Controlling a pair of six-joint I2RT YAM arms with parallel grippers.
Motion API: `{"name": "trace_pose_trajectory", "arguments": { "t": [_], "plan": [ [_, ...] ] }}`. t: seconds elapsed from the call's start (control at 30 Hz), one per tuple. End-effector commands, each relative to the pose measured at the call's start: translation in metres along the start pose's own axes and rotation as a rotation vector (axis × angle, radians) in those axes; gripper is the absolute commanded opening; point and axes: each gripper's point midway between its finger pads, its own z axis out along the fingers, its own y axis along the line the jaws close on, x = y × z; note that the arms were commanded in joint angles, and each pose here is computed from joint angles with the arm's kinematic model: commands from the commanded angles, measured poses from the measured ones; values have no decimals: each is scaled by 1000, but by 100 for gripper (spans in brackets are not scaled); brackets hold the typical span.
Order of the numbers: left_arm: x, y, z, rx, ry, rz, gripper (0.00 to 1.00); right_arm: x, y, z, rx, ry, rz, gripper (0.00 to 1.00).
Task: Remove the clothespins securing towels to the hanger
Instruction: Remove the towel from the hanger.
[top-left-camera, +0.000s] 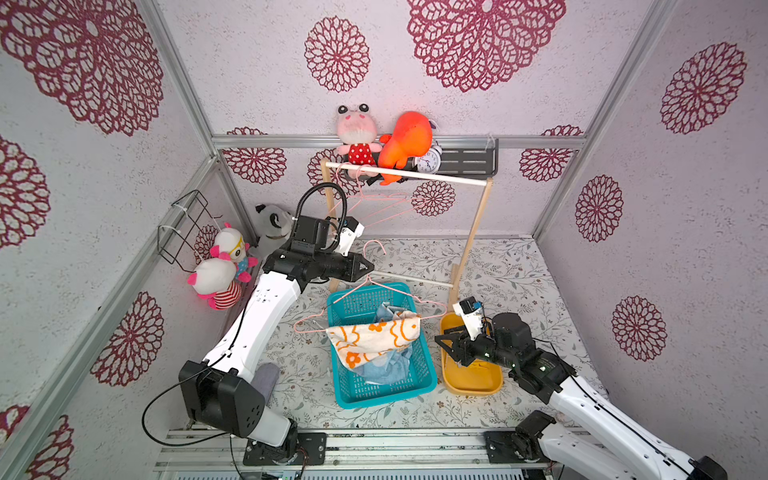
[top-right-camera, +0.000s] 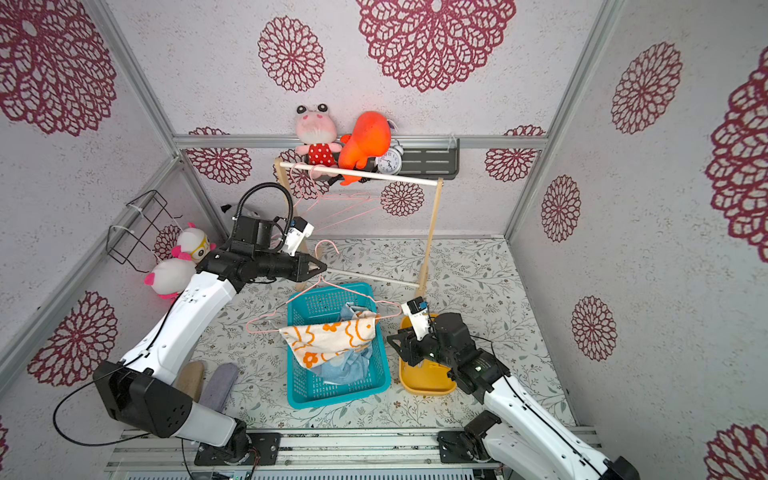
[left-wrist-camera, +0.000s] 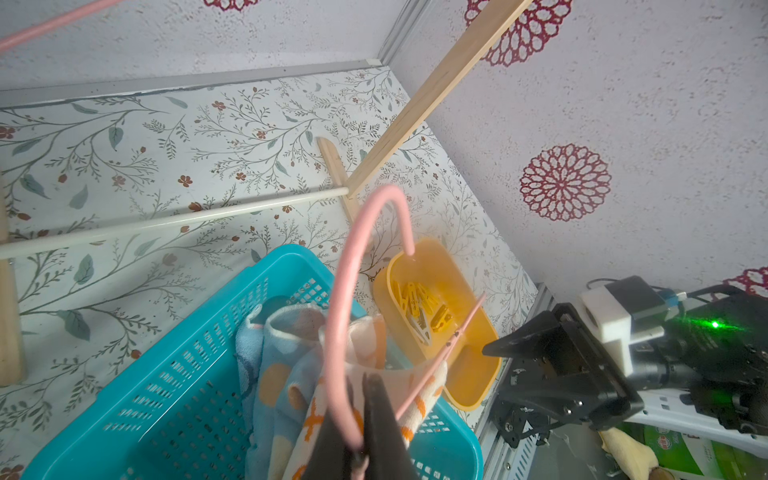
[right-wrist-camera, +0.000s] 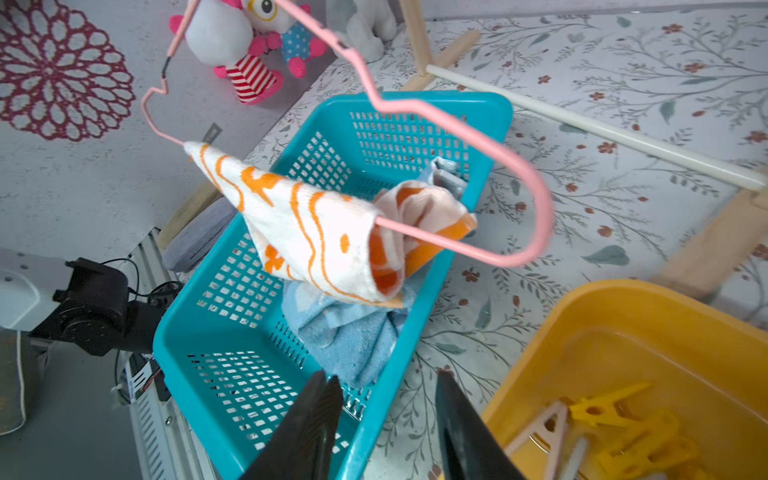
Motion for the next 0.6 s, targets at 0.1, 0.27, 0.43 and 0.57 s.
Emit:
{"name": "trace_pose_trajectory", "arguments": {
  "t": [0.1, 0.27, 0.43, 0.57],
  "plan": [
    [-12, -5, -10, 12, -43, 22, 0, -35, 13, 15, -39, -65, -65, 41],
    [-15, -6, -13, 13, -58, 23, 0, -44, 15, 28, -61, -70, -65, 37],
    [-15, -6, -14, 13, -60, 20, 0, -48, 16, 40, -77, -73, -58, 34],
    [-15, -6, -14, 15, -61, 20, 0, -50, 17, 46, -90, -74, -54, 32]
  ]
}}
